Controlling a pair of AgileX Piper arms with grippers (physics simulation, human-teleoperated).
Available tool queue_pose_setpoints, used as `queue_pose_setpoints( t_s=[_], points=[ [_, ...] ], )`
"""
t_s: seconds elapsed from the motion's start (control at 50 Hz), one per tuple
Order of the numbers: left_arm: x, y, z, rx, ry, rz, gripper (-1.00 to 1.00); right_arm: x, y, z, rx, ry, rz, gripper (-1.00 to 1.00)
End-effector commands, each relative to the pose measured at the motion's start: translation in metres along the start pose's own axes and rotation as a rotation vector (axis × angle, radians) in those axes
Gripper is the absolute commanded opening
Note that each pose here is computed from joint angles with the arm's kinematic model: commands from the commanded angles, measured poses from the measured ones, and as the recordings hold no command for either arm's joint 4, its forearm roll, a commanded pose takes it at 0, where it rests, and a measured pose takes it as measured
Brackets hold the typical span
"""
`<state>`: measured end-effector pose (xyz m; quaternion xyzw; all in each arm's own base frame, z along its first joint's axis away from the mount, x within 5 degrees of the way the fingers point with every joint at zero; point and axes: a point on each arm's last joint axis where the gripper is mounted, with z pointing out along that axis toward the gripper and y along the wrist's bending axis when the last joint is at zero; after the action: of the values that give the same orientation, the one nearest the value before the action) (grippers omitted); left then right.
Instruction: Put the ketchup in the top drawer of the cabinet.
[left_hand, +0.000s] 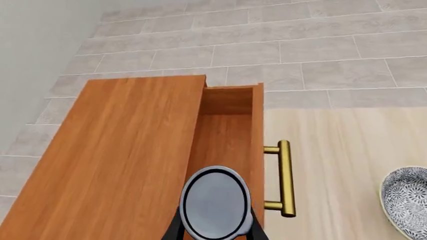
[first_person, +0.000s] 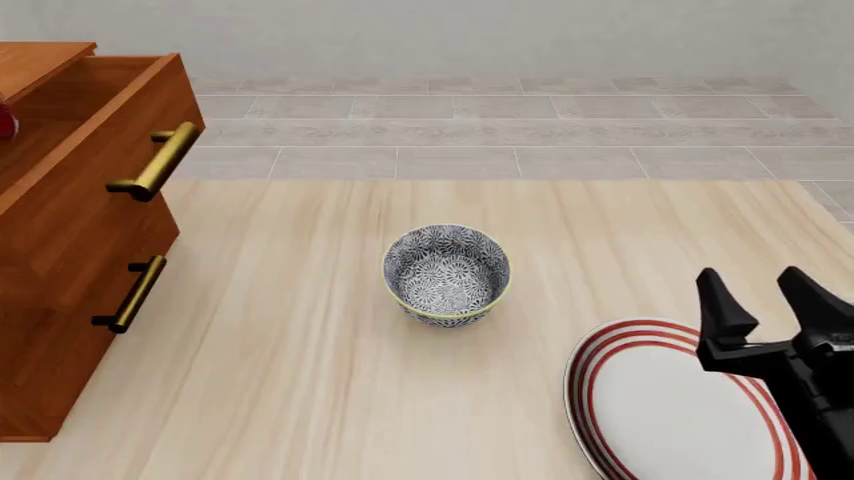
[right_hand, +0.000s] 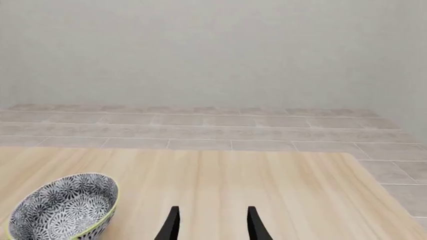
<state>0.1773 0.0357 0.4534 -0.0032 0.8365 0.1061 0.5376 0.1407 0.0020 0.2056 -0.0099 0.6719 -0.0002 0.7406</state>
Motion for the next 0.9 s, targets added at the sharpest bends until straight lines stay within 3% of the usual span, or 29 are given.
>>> queue_pose_setpoints(
  t_s=[0.02,0.44,0.9],
  points=[
    [0.004,0.001,0.014,-0.007,0.019,0.002,-1.00,0.002,0.000,0.003,-0.003,0.002,-0.002,1.00],
    [0.020,0.001,0.042,-0.012,0.054,-0.012,-1.00,0.006,0.001,0.006,-0.008,0.009,-0.003,1.00],
    [0.027,-0.004,0.049,0.008,0.070,-0.003,-1.00,0.010,0.002,0.009,-0.011,0.015,-0.003,1.00]
  ],
)
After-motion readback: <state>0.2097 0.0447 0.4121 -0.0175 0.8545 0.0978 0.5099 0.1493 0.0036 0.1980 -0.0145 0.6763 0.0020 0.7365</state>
